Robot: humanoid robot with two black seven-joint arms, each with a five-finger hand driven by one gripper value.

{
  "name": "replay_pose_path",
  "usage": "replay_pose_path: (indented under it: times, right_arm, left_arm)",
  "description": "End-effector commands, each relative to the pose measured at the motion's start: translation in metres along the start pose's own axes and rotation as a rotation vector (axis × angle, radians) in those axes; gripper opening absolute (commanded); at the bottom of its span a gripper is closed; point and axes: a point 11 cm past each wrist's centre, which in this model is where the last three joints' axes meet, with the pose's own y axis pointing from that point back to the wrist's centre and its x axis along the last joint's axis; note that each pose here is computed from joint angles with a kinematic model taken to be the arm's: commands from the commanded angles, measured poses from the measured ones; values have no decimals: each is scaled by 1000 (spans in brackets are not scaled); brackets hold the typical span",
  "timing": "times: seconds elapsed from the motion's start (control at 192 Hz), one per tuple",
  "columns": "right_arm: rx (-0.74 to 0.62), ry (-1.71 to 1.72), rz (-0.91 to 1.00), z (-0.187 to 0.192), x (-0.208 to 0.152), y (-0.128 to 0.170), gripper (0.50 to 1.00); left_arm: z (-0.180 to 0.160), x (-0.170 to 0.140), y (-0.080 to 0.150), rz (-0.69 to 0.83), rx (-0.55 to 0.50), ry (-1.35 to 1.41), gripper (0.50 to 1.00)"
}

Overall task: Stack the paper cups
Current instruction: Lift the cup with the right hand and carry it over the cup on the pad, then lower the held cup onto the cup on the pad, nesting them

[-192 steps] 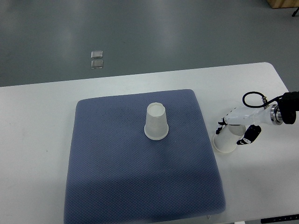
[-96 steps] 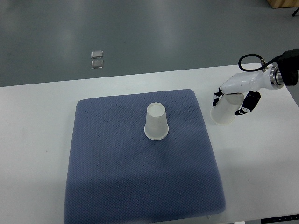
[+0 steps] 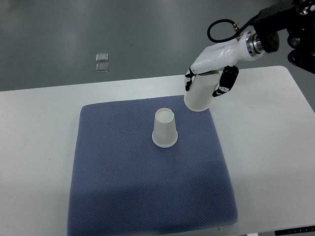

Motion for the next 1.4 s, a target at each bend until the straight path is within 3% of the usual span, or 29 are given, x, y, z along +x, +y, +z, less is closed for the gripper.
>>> replay_pose_path:
  times: [0.0, 0.37, 1.397]
  right_arm:
    - [36, 39, 12, -17, 17, -11, 733]
    - [117, 55, -8, -46, 21, -51, 738]
    - [97, -9, -53, -35, -1, -76, 744]
  left_arm:
    - [0, 0, 0, 0, 0, 0, 1000]
    - [0, 0, 0, 0, 0, 0, 1000]
    - [0, 0, 0, 0, 0, 0, 1000]
